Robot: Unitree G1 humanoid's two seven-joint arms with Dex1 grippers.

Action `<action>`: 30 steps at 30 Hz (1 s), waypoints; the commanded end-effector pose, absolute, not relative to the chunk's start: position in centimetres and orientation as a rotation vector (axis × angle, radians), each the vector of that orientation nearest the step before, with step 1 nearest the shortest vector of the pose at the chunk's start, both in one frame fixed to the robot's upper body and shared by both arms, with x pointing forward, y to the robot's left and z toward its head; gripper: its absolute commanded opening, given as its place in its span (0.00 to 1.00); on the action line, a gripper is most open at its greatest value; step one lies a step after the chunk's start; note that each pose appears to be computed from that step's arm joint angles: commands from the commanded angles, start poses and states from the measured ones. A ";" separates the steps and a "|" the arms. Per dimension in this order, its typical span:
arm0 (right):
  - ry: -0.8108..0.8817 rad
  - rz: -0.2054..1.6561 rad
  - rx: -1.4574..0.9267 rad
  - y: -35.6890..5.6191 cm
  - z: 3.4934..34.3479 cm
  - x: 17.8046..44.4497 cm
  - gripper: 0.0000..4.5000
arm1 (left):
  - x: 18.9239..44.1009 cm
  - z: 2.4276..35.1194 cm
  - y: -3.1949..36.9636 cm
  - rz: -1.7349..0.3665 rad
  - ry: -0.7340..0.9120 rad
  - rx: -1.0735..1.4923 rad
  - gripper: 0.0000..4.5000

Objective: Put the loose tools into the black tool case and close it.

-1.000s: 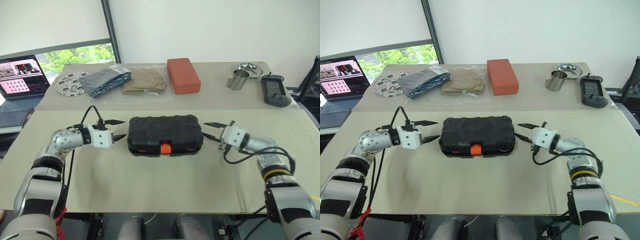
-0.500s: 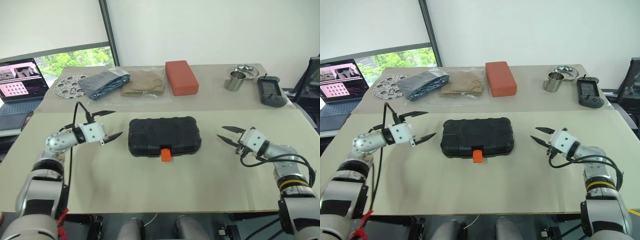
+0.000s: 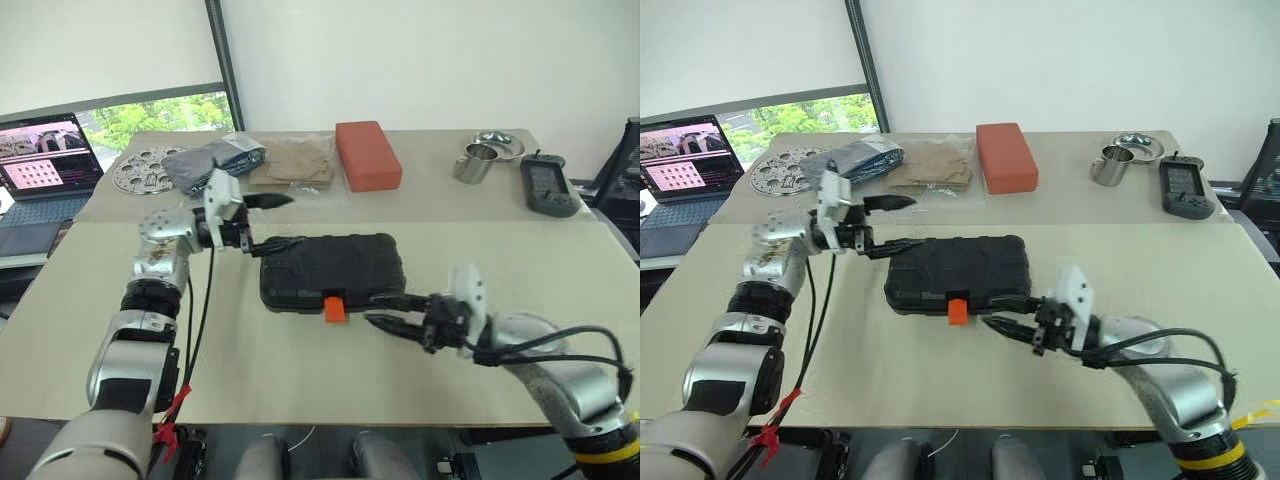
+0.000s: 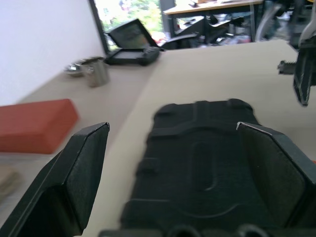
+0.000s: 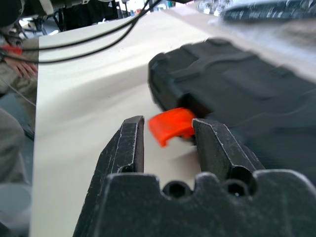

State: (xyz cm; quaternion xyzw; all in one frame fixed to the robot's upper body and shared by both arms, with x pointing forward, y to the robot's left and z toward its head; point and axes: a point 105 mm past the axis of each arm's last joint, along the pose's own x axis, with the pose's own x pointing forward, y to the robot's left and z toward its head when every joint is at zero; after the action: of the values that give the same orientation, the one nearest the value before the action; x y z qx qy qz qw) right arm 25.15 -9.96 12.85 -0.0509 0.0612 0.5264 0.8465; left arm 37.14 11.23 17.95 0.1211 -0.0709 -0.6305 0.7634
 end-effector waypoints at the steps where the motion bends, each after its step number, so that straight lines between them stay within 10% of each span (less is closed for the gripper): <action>1: 0.187 1.072 -0.098 -8.8 12.3 24.8 0.42 | 36.9 17.7 9.8 -1.431 -0.121 0.289 0.98; 15: 0.366 0.800 -0.036 -11.7 9.7 28.0 0.42 | 38.5 15.3 9.5 -1.369 0.009 0.251 0.98; 30: 0.147 0.585 -0.090 -13.5 12.6 34.2 0.42 | 38.7 15.2 9.8 -1.358 0.026 0.263 0.98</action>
State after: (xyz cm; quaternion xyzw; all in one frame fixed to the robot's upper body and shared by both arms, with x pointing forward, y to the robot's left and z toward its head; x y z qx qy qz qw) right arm 33.98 -13.75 10.25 -0.0396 0.1180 0.2846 0.9505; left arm 38.34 9.86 14.05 0.1096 0.0278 -0.6294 0.7688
